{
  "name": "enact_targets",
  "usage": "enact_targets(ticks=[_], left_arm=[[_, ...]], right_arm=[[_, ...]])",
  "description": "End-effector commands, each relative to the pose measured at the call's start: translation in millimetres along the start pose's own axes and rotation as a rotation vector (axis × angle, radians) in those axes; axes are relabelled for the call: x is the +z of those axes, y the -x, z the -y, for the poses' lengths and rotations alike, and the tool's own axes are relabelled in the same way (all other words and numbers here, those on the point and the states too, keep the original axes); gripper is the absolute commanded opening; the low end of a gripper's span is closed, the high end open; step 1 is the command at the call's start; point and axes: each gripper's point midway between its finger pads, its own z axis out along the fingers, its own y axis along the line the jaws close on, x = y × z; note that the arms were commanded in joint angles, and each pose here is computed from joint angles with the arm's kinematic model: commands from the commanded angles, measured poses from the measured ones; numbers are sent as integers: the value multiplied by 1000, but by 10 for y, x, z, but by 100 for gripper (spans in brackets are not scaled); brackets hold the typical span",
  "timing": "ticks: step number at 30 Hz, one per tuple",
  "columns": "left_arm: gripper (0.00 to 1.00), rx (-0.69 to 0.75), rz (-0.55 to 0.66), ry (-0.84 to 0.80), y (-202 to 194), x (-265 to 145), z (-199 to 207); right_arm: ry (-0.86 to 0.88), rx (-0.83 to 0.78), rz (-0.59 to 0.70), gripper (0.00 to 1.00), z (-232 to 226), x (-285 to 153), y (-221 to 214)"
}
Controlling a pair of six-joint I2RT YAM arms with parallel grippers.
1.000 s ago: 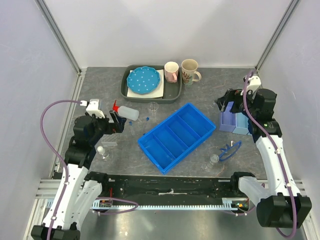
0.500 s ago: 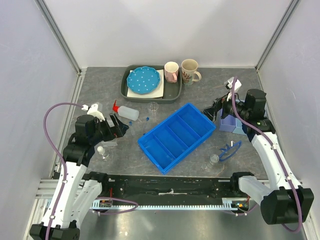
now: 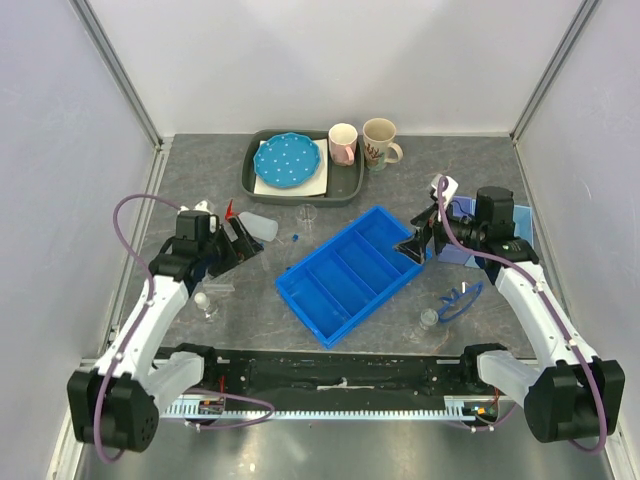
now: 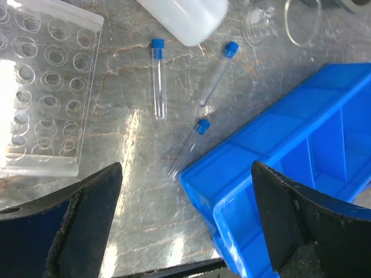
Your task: Organize the chemistry lab equipment
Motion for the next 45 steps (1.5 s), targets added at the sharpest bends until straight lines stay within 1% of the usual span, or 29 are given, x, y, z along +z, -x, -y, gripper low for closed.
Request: enact_targets(ticks=[1, 3, 4, 6, 10, 12, 13, 15, 17, 19, 20, 24, 25, 26, 27, 28, 29, 31, 35, 36, 37, 39, 40, 42, 43, 45], left_arm=[[98, -144, 80, -2, 354, 221, 158], [98, -170, 68, 16, 403, 378, 155], [98, -212, 70, 23, 431, 425, 163], [97, -244, 63, 60, 469, 565, 121], [96, -337, 75, 122, 562, 752, 61], [95, -362, 93, 140, 636, 802, 56], [95, -377, 83, 151, 628, 876, 40], [95, -405, 116, 196, 704, 941, -30], [94, -430, 109, 228, 690, 1055, -90], [94, -456, 114, 233, 752, 1116, -66], [93, -461, 99, 252, 722, 1194, -105], [91, -471, 91, 262, 819, 1363, -71], [88, -473, 87, 267, 828, 1392, -70], [88, -476, 86, 274, 866, 1411, -57], [88, -477, 63, 301, 810, 1490, -120], [84, -472, 56, 310, 801, 1519, -128], [83, -477, 54, 316, 827, 1549, -122], [82, -474, 15, 359, 725, 1633, -211], [80, -475, 7, 393, 694, 1723, -287], [78, -474, 8, 396, 699, 1737, -293], [72, -470, 5, 405, 686, 1752, -316], [67, -456, 11, 400, 729, 1755, -297], [59, -450, 15, 397, 752, 1758, -287], [50, -430, 25, 384, 818, 1742, -247], [40, -424, 35, 373, 865, 1713, -210], [34, -402, 53, 358, 939, 1668, -166]], right_arm=[[34, -89, 22, 98, -69, -28, 100], [-1, -87, 10, 98, -3, -32, 93], [-32, -83, 4, 98, 54, -44, 98], [-42, -81, -3, 98, 71, -43, 88], [-34, -77, -6, 98, 50, -45, 89], [-31, -79, -3, 98, 40, -50, 101], [-32, -76, -4, 98, 44, -48, 97], [-33, -69, -10, 98, 52, -40, 80], [-32, -62, -11, 98, 53, -34, 78], [-36, -58, -13, 98, 66, -39, 72], [-32, -58, -14, 98, 58, -30, 66], [-32, -54, -18, 98, 65, -23, 48], [-33, -53, -20, 98, 69, -22, 41], [-33, -54, -19, 98, 73, -18, 43], [-32, -51, -22, 98, 73, -16, 31], [-32, -51, -22, 98, 73, -16, 31], [-32, -51, -22, 98, 76, -13, 30], [-33, -51, -24, 98, 81, -11, 26], [-31, -51, -27, 98, 78, -6, 13], [-32, -51, -29, 98, 83, -3, 3], [-35, -52, -27, 98, 91, -10, 9], [-32, -53, -28, 98, 85, -3, 5], [-34, -54, -28, 98, 89, -3, 8], [-35, -54, -30, 98, 92, -1, 1], [-35, -54, -30, 98, 89, -4, 1], [-35, -57, -30, 98, 89, -1, 4]])
